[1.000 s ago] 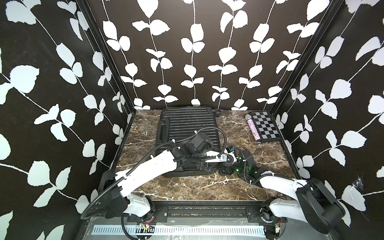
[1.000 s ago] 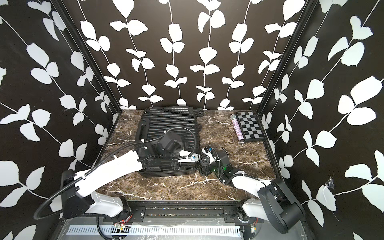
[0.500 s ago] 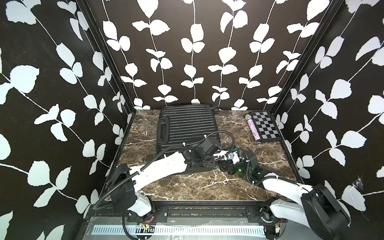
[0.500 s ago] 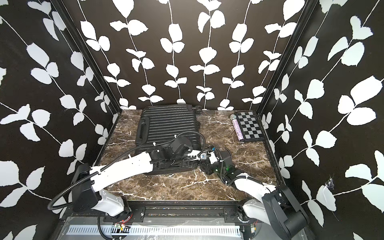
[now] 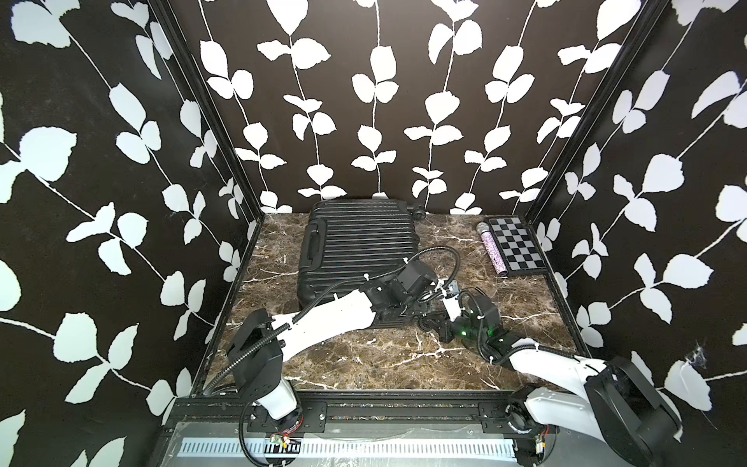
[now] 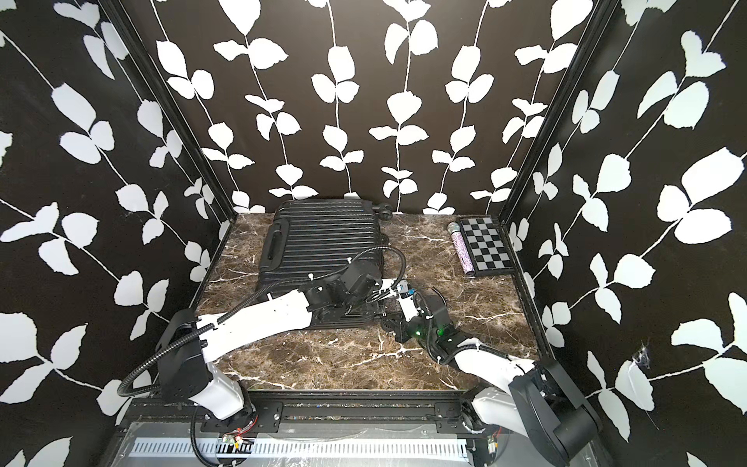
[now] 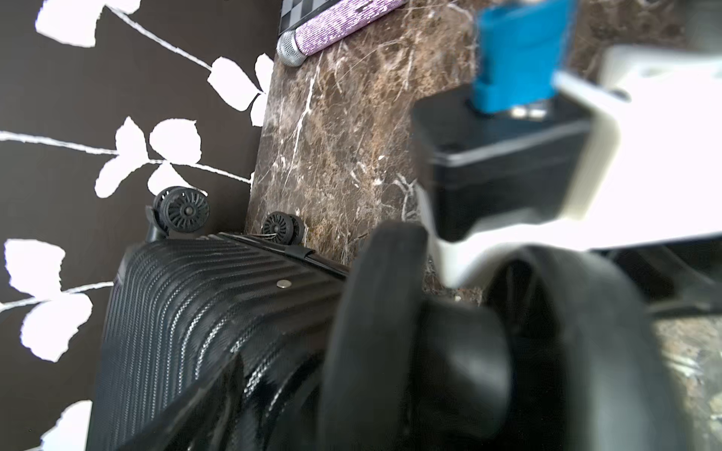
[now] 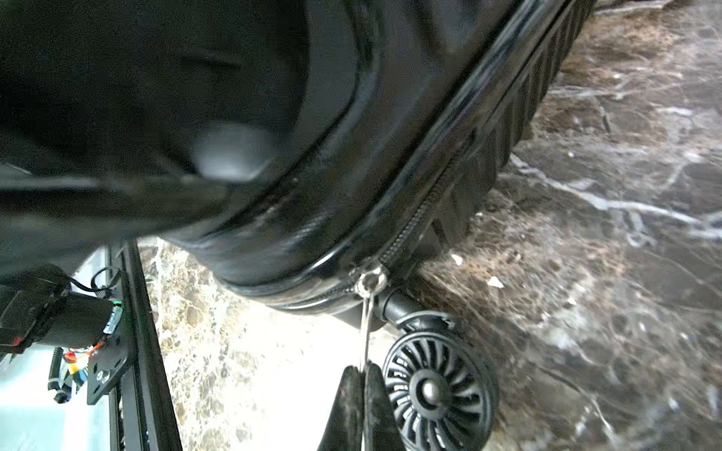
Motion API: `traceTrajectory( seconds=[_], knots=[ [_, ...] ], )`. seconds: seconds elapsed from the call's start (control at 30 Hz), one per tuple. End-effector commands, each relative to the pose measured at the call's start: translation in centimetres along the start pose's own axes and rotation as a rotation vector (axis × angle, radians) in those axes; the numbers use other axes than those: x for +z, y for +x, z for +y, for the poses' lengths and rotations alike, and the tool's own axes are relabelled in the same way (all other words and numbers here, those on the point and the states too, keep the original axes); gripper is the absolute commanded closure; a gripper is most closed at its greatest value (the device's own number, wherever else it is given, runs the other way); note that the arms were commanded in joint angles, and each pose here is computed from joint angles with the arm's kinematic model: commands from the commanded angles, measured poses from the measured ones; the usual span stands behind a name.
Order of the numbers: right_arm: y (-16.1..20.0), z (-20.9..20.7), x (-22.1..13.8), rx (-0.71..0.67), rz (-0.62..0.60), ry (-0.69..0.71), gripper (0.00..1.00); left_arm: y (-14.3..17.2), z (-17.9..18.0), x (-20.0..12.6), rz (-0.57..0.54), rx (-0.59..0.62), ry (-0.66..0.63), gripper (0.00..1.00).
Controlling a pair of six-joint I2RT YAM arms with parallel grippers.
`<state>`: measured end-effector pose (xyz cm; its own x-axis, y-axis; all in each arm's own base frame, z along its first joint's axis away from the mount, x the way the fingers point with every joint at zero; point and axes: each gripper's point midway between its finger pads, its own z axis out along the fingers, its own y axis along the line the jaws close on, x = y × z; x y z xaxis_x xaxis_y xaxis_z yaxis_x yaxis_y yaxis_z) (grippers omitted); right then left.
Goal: Close the suitcase zippers
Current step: Zip the zipper on the suitcase.
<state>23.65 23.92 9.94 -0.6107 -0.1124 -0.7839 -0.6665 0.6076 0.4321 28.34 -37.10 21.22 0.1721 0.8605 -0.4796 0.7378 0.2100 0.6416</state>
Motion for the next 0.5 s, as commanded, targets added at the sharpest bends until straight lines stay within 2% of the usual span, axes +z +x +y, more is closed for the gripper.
traceTrajectory(
  seconds=[0.0,0.13,0.3,0.47],
  knots=[
    [-0.3,2.6,0.5,-0.046,-0.018,-0.119,1.00,-0.6,5.6,-0.5,-0.043,-0.156,-0.163,0.08],
    [-0.2,2.1,0.9,-0.032,-0.022,-0.098,1.00,-0.2,5.3,0.0,-0.042,-0.178,-0.147,0.09],
    [0.0,3.1,1.3,-0.036,-0.031,-0.137,1.00,0.1,5.3,0.5,-0.047,-0.222,-0.132,0.12],
    [0.0,3.5,2.1,-0.027,-0.056,-0.117,1.00,0.0,5.1,1.3,-0.060,-0.283,-0.090,0.22]
  ],
)
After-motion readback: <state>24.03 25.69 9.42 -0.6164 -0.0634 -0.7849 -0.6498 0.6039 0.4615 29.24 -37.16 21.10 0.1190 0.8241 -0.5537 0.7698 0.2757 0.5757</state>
